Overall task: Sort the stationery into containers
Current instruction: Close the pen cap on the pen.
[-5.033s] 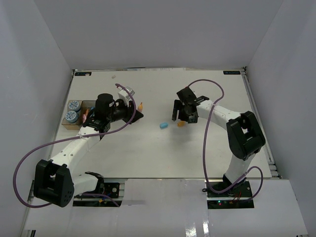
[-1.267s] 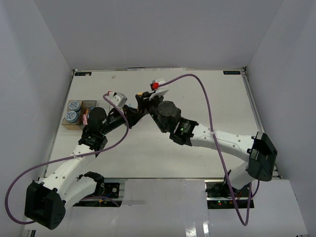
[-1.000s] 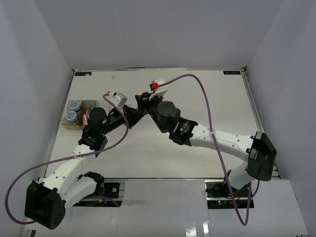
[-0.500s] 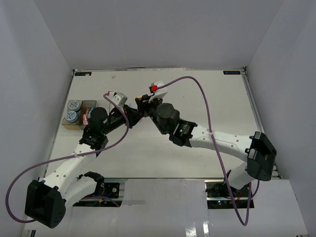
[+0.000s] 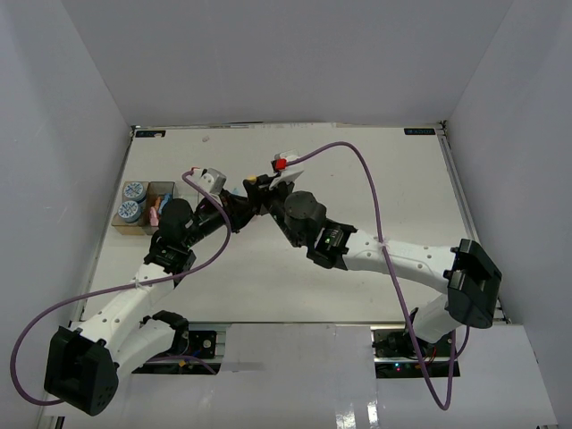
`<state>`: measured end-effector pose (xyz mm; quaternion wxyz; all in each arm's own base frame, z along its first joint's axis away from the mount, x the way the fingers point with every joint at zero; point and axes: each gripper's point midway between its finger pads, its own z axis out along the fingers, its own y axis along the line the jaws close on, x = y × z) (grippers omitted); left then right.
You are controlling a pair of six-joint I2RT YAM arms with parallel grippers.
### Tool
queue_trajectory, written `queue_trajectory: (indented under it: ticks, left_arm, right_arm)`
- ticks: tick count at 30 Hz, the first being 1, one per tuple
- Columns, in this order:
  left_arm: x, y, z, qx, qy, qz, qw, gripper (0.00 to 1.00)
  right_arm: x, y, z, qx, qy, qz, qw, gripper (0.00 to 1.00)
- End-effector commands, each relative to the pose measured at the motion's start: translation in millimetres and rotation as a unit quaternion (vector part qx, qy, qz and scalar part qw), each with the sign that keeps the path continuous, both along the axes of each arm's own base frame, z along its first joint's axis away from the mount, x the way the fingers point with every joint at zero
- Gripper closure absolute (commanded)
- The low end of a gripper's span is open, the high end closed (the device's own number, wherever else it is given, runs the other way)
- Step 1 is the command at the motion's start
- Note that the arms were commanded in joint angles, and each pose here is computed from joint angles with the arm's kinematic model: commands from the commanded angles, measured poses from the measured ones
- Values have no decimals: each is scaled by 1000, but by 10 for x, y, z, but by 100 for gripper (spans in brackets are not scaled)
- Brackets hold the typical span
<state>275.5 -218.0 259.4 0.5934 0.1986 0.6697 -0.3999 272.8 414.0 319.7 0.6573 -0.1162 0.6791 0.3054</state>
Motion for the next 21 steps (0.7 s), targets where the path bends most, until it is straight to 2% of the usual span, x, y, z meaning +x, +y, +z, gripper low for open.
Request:
queue_trajectory:
  ticks: [1, 16, 21]
  left_arm:
    - [-6, 25, 466, -34, -79, 8, 996, 89]
    - [31, 29, 896, -40, -149, 12, 988, 92]
    - [93, 59, 1188, -54, -188, 29, 980, 94]
  right_arm:
    - [-114, 12, -60, 0, 6, 15, 1000, 78]
    - [-276, -2, -561, -84, 42, 60, 994, 82]
    - [-306, -51, -821, -117, 69, 59, 989, 82]
